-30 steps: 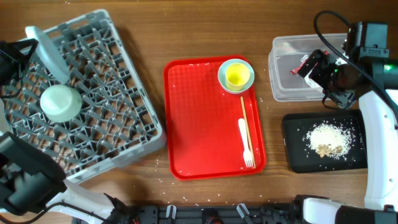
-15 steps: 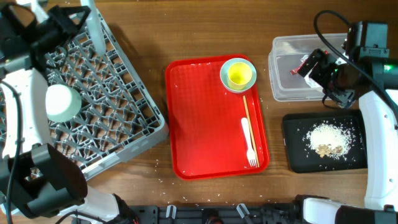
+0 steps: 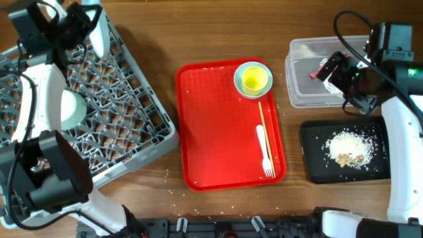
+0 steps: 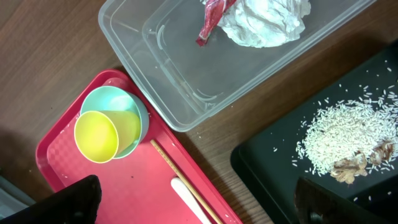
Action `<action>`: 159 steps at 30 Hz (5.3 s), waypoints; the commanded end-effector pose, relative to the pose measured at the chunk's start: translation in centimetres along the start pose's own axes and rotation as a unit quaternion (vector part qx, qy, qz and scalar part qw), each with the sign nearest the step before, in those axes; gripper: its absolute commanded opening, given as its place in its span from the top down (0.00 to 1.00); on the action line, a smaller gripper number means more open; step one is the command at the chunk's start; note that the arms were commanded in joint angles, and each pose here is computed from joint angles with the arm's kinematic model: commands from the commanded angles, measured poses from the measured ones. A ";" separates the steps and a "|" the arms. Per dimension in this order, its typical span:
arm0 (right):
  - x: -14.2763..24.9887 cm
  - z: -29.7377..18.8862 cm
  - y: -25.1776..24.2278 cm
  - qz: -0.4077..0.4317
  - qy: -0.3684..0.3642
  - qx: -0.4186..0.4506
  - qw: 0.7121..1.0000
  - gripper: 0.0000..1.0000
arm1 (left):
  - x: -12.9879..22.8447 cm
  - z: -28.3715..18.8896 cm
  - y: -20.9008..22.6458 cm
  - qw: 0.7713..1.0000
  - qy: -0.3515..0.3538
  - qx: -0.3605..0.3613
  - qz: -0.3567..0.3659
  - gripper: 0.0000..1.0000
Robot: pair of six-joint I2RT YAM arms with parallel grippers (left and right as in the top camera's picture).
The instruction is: Sort waste into correct bins and load items into the dishwasher rack
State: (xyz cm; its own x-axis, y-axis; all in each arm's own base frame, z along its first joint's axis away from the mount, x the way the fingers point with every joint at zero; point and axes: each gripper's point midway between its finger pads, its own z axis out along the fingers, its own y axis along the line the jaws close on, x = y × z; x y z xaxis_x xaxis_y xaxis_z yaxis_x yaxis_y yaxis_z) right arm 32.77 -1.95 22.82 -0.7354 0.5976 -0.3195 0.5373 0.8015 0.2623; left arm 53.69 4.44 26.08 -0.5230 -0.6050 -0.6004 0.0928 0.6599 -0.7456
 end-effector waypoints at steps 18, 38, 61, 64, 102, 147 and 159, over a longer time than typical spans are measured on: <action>-0.4 -0.6 -0.1 -0.003 -0.014 0.001 1.000 0.00 | -0.9 -3.9 1.0 0.996 -0.012 -0.067 -0.058 0.00; -0.4 -0.6 -0.1 -0.003 -0.014 0.001 1.000 0.00 | 27.4 -7.5 -0.3 0.838 0.274 -0.471 0.031 0.29; -0.4 -0.6 -0.1 -0.004 -0.014 0.001 1.000 0.00 | 34.6 -8.3 3.2 0.813 0.325 -0.480 0.061 0.85; -0.4 -0.6 -0.1 -0.003 -0.014 0.001 1.000 0.00 | 35.9 -9.3 2.5 0.799 0.348 -0.483 0.080 0.89; -0.4 -0.6 -0.1 -0.003 -0.014 0.001 1.000 0.00 | 32.9 -13.4 7.7 0.705 0.387 -0.537 0.254 0.96; -0.4 -0.6 -0.1 -0.003 -0.014 0.001 1.000 0.00 | 30.3 -12.5 -18.5 0.930 0.352 -0.034 0.103 0.39; -0.5 -0.6 -0.1 -0.003 -0.016 0.001 1.000 0.00 | 18.3 -20.9 -12.0 0.966 0.107 -0.223 0.071 0.43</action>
State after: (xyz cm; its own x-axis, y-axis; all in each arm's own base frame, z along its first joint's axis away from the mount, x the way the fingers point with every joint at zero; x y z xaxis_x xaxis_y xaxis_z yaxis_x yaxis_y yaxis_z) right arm 32.83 -1.95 22.85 -0.7346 0.5975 -0.3216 0.5366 0.8016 0.2635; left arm 26.06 -12.13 28.55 -0.8261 -0.2509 -0.5046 0.0493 0.8598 -0.5082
